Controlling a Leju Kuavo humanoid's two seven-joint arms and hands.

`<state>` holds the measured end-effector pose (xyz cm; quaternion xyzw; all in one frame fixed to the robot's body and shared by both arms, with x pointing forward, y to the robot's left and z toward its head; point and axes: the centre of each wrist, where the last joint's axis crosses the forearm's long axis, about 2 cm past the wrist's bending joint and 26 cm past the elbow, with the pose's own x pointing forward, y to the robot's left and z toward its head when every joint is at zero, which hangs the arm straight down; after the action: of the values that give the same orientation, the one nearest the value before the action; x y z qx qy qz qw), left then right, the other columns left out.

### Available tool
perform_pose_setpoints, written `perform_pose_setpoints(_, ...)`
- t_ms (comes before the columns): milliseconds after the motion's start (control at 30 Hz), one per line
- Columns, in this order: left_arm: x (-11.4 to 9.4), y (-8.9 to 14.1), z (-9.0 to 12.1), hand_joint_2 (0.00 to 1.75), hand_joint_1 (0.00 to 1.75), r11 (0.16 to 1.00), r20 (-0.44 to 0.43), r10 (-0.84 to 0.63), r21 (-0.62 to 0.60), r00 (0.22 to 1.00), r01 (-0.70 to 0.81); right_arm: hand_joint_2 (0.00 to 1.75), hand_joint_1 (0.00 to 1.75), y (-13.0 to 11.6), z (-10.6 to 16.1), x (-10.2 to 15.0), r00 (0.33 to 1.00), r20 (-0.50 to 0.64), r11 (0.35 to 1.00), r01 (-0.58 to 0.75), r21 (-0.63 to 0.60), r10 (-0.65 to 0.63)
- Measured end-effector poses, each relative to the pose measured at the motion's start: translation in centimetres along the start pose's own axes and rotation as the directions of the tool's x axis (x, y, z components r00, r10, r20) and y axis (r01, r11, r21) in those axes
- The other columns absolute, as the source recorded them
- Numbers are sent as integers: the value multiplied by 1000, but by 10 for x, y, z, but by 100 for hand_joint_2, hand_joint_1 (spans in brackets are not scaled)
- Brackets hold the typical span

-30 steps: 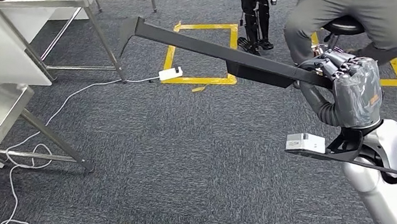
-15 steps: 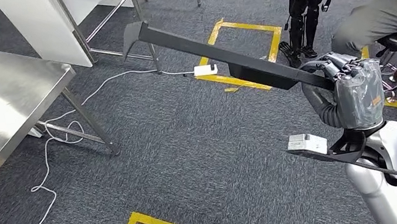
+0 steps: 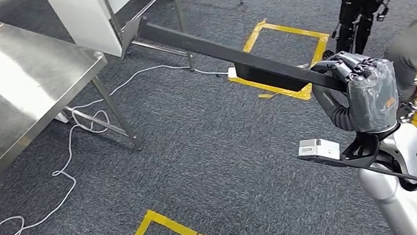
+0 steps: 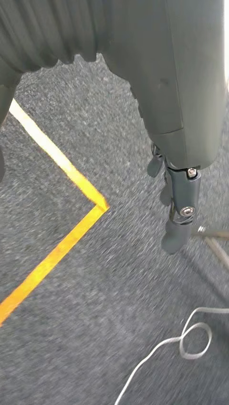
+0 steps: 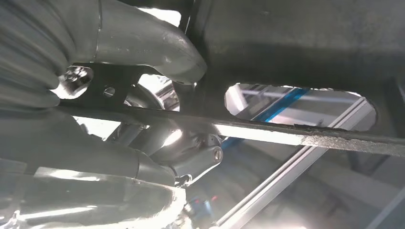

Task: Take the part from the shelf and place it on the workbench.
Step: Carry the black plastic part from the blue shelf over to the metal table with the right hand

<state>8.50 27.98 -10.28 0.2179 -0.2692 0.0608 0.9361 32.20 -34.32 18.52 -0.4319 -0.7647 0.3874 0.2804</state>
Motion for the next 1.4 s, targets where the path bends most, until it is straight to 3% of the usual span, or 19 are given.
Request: perform_pose_setpoints(1400,-2,-5,4,175,0,999,-18,26,-20,999,-27,175,175,5,5,-5,1000,-2,1000,3,29,-3)
